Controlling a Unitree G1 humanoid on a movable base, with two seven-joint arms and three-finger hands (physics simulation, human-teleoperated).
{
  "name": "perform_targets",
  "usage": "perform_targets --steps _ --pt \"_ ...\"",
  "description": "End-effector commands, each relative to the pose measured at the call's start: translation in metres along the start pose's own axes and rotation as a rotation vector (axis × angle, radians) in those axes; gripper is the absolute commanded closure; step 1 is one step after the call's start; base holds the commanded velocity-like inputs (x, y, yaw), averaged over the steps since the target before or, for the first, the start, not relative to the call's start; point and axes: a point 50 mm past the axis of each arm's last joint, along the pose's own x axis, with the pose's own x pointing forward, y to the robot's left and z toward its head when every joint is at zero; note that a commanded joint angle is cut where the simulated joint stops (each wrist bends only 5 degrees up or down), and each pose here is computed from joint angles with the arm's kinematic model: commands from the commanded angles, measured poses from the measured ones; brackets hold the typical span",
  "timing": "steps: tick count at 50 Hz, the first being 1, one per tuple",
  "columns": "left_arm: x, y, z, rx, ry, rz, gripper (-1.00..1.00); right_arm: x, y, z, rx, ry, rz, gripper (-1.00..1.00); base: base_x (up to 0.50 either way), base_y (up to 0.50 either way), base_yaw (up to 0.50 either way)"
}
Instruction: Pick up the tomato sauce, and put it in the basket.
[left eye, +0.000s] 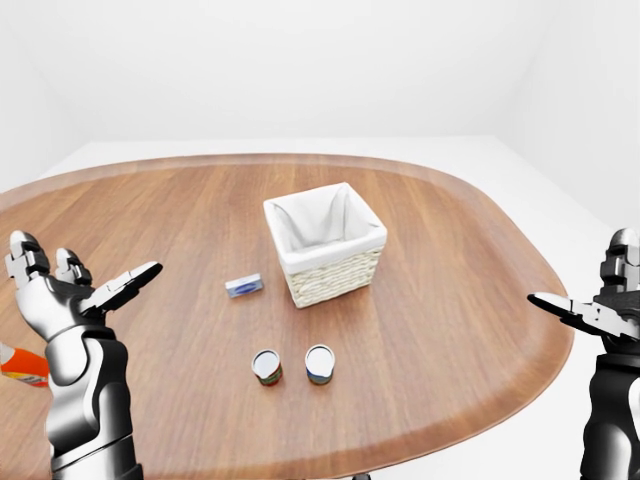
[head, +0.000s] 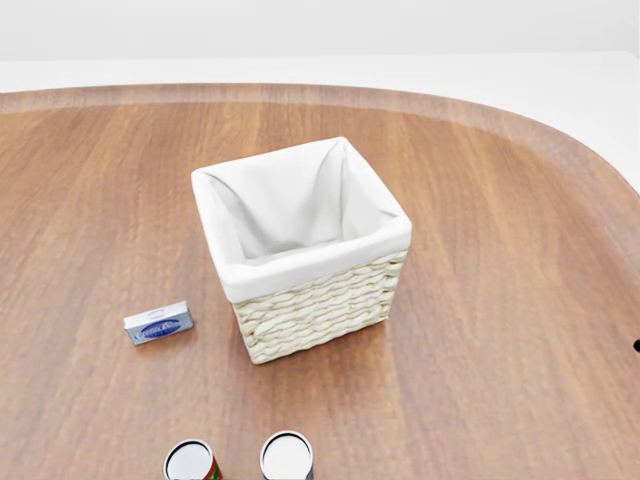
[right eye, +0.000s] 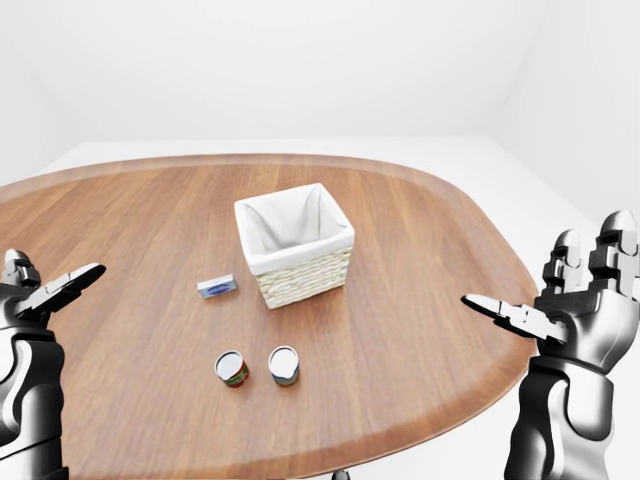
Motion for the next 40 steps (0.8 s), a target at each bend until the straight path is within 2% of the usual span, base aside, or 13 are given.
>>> perform_targets --steps 1,4,7,10,11,15,16,19,20,22,25,29,40 --pt "-0.001 -0.002 -0.002 0.023 0.003 -0.014 -1.0 -0.001 0.002 0.001 0.001 -0.006 0.007 -1.0 0.14 0.0 0.0" --pt "-0.004 -0.015 -0.006 0.103 0.002 -0.095 -1.0 -0.002 0.003 0.001 0.003 -0.004 0.012 -1.0 0.0 0.0 0.0" --pt "-0.013 -0.038 -0.017 0.226 0.013 -0.269 -1.0 -0.001 0.002 0.001 0.007 -0.005 0.015 -1.0 0.0 0.0 0.0" --pt "-0.018 -0.047 -0.023 0.359 0.006 -0.338 -1.0 -0.001 0.002 -0.001 0.008 0.002 0.018 -1.0 0.0 0.0 0.0" --pt "-0.023 -0.051 -0.027 0.459 -0.003 -0.378 -1.0 -0.001 0.003 -0.001 0.008 0.003 0.02 -1.0 0.0 0.0 0.0" --pt "-0.035 -0.057 -0.038 0.695 -0.013 -0.462 -1.0 -0.001 0.003 -0.002 0.01 0.009 0.022 -1.0 0.0 0.0 0.0" --pt "-0.043 -0.06 -0.043 0.826 -0.022 -0.509 -1.0 0.0 0.003 -0.002 0.011 0.008 0.023 -1.0 0.0 0.0 0.0" --pt "-0.054 -0.057 -0.057 1.006 0.008 -0.567 -1.0 0.0 0.003 -0.003 0.011 0.01 0.024 -1.0 0.0 0.0 0.0" --pt "-0.06 -0.054 -0.065 1.101 0.029 -0.599 -1.0 0.0 0.003 -0.004 0.01 0.014 0.024 -1.0 0.0 0.0 0.0" --pt "-0.064 -0.05 -0.074 1.175 0.046 -0.621 -1.0 0.0 0.002 -0.004 0.011 0.015 0.024 -1.0 0.0 0.0 0.0" --pt "-0.07 -0.049 -0.081 1.163 0.097 -0.675 -1.0 0.0 0.002 -0.005 0.012 0.02 0.024 -1.0 0.0 0.0 0.0" --pt "-0.077 -0.045 -0.086 1.221 0.112 -0.704 -1.0 0.001 0.002 -0.008 0.011 0.031 0.025 -1.0 0.0 0.0 0.0" --pt "-0.096 -0.043 -0.101 1.236 0.179 -0.852 -1.0 0.0 0.002 -0.007 0.012 0.029 0.024 -1.0 0.0 0.0 0.0"
